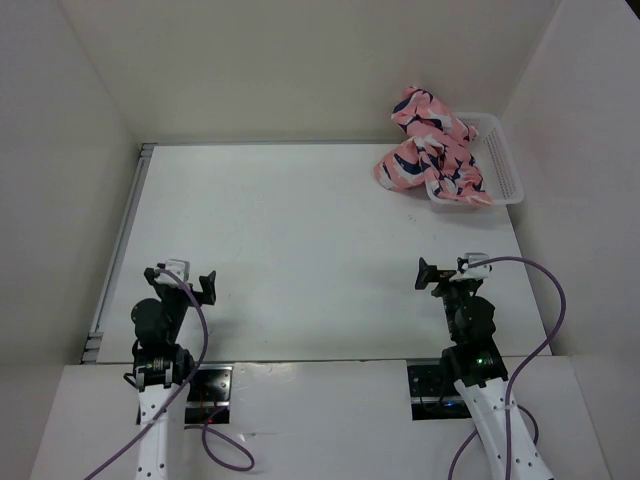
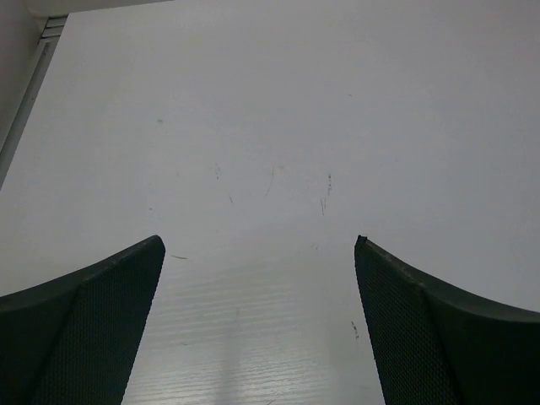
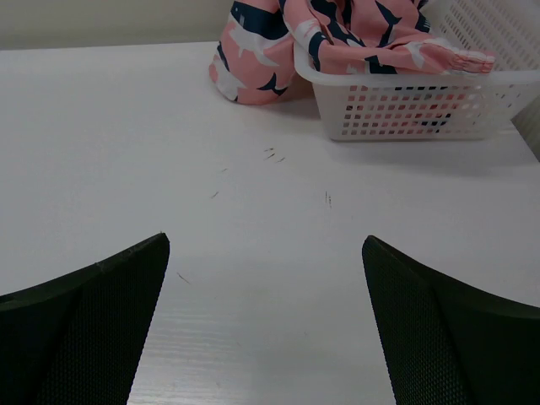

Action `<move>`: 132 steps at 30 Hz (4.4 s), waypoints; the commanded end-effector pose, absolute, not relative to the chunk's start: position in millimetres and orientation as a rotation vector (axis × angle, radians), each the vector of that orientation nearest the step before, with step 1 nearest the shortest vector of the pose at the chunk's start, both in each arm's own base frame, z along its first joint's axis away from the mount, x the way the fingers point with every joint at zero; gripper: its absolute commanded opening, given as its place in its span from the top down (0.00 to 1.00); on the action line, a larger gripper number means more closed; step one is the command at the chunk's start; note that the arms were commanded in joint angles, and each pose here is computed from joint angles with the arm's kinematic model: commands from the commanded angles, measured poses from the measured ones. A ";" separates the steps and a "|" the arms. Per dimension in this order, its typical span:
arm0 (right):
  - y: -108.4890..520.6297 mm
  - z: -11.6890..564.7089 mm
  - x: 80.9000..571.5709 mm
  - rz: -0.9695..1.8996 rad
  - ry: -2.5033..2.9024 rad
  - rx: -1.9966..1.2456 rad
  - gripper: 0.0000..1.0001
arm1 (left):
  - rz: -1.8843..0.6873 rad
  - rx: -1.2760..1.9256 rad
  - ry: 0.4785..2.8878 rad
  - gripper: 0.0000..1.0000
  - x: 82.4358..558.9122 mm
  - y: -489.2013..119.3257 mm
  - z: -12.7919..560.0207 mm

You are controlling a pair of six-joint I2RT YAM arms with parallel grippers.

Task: Fold and stack the shorts
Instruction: Grab the shorts from the pile

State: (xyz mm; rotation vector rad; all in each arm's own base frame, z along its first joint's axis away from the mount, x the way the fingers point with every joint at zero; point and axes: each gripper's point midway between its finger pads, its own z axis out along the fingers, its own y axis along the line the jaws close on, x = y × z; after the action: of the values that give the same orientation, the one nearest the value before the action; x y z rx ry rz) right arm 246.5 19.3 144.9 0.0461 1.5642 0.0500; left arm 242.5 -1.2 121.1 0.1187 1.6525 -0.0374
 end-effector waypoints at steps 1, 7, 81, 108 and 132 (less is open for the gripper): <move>19.1 129.9 248.1 0.043 1.575 0.043 0.00 | -0.032 0.128 1.627 0.00 244.0 -1.6 122.6; 19.1 129.9 248.1 0.043 1.575 0.043 0.00 | -0.544 0.457 1.726 0.00 196.5 -89.4 98.7; -119.8 144.5 417.4 -0.121 2.221 0.954 0.85 | -0.665 0.398 2.330 0.00 328.6 -107.7 164.5; -116.8 126.8 416.2 0.455 2.155 0.995 0.22 | -0.680 0.399 2.342 0.00 324.5 -108.9 161.8; -138.4 120.9 423.2 0.332 2.116 1.019 0.75 | -0.702 0.406 2.336 0.00 325.6 -111.7 163.6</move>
State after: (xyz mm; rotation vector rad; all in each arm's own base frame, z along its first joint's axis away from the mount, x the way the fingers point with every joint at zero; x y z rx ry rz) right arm 417.6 -127.7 117.5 1.0231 2.1611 0.3708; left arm 324.2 -107.1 151.9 0.3833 2.3731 -0.6717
